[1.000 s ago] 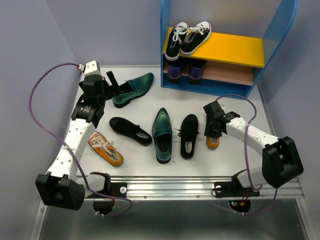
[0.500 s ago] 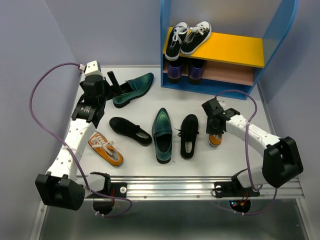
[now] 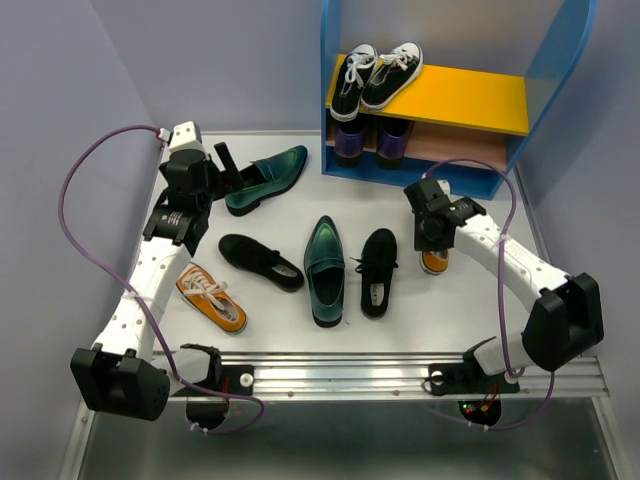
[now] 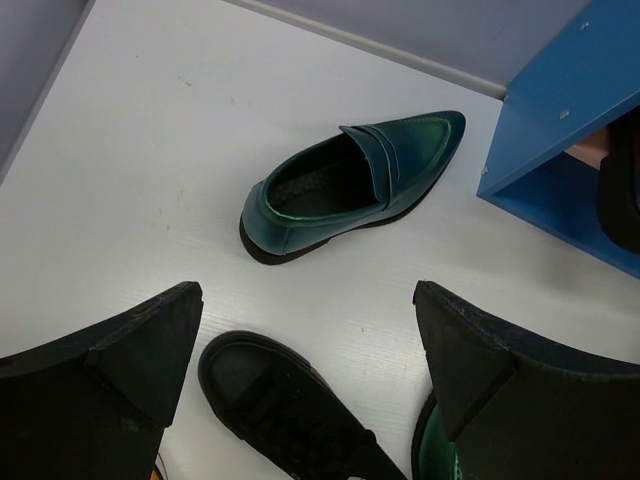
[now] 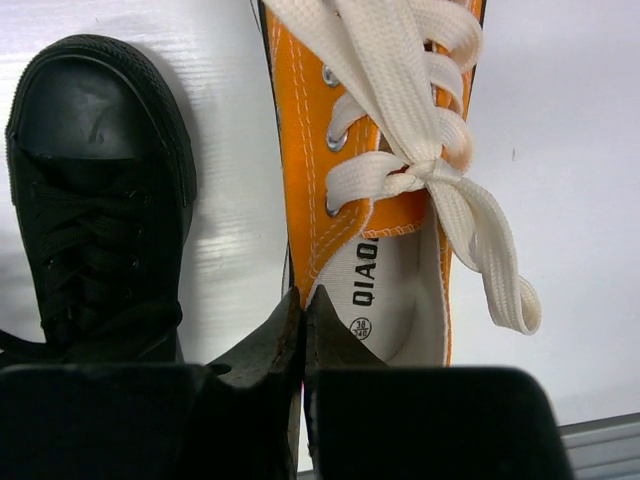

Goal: Place and organize the shoes onto the shoe shelf

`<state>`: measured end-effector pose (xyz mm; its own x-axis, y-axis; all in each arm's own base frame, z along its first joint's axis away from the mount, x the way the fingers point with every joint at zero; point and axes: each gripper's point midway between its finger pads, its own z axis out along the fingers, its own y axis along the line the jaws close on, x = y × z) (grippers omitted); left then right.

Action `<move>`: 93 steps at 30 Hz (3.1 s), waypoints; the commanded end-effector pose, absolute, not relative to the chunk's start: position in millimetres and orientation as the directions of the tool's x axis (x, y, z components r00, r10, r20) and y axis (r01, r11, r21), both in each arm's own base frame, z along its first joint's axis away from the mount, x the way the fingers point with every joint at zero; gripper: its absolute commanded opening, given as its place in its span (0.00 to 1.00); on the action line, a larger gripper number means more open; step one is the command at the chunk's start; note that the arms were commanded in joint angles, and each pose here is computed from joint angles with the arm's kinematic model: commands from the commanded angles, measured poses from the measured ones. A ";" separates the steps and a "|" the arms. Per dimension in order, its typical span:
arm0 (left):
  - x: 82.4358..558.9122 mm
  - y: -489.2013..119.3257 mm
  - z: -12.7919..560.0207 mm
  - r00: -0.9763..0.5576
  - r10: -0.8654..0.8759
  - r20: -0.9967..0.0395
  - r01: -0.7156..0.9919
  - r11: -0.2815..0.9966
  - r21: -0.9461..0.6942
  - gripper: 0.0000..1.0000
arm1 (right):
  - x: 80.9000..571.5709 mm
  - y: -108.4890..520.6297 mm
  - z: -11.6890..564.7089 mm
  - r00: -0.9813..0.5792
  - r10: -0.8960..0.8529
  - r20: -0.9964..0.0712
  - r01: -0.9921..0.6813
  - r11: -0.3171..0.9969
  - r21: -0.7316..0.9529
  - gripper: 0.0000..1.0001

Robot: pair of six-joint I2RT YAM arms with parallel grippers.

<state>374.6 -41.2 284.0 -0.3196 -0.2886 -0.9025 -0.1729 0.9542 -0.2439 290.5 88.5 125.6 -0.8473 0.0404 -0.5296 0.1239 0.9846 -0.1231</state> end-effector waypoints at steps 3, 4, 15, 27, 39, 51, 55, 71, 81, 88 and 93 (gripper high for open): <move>373.2 -39.8 316.1 -0.242 -0.293 -0.925 -0.158 0.953 -0.260 0.99 | 311.1 82.7 181.2 -0.776 0.004 -0.631 0.130 0.980 -0.154 0.01; 373.0 -39.4 316.2 -0.241 -0.297 -0.924 -0.162 0.951 -0.263 0.99 | 314.7 84.6 194.2 -0.762 0.005 -0.647 0.127 0.982 -0.142 0.01; 370.6 -35.5 323.2 -0.219 -0.304 -0.927 -0.175 0.947 -0.269 0.99 | 323.0 81.0 294.9 -0.681 -0.019 -0.732 0.115 0.984 -0.133 0.01; 369.3 -36.0 323.9 -0.217 -0.298 -0.930 -0.166 0.950 -0.266 0.99 | 337.6 86.7 327.7 -0.630 -0.032 -0.776 0.098 0.988 -0.120 0.01; 369.3 -36.1 323.5 -0.218 -0.292 -0.931 -0.165 0.952 -0.259 0.99 | 348.3 92.0 294.8 -0.692 -0.082 -0.717 0.053 0.985 -0.164 0.01; 366.5 -32.6 322.2 -0.212 -0.286 -0.934 -0.175 0.952 -0.252 0.99 | 380.8 83.8 284.8 -0.711 -0.089 -0.698 0.057 0.981 -0.184 0.01; 366.5 -32.0 324.1 -0.208 -0.285 -0.936 -0.177 0.952 -0.251 0.99 | 403.9 78.2 278.2 -0.707 -0.089 -0.702 0.091 0.972 -0.215 0.01; 360.2 -22.1 325.8 -0.205 -0.259 -0.944 -0.214 0.953 -0.215 0.99 | 496.3 54.7 280.2 -0.639 -0.106 -0.762 0.199 0.934 -0.297 0.01; 355.4 -18.9 314.3 -0.221 -0.260 -0.940 -0.236 0.949 -0.208 0.99 | 525.6 32.8 275.5 -0.600 -0.120 -0.791 0.255 0.909 -0.331 0.01; 353.1 -16.7 321.8 -0.209 -0.259 -0.943 -0.240 0.948 -0.208 0.99 | 544.7 32.5 274.7 -0.557 -0.154 -0.816 0.265 0.898 -0.351 0.01; 351.5 -16.7 326.2 -0.204 -0.262 -0.943 -0.237 0.948 -0.212 0.99 | 557.1 37.6 270.9 -0.541 -0.158 -0.826 0.256 0.905 -0.340 0.01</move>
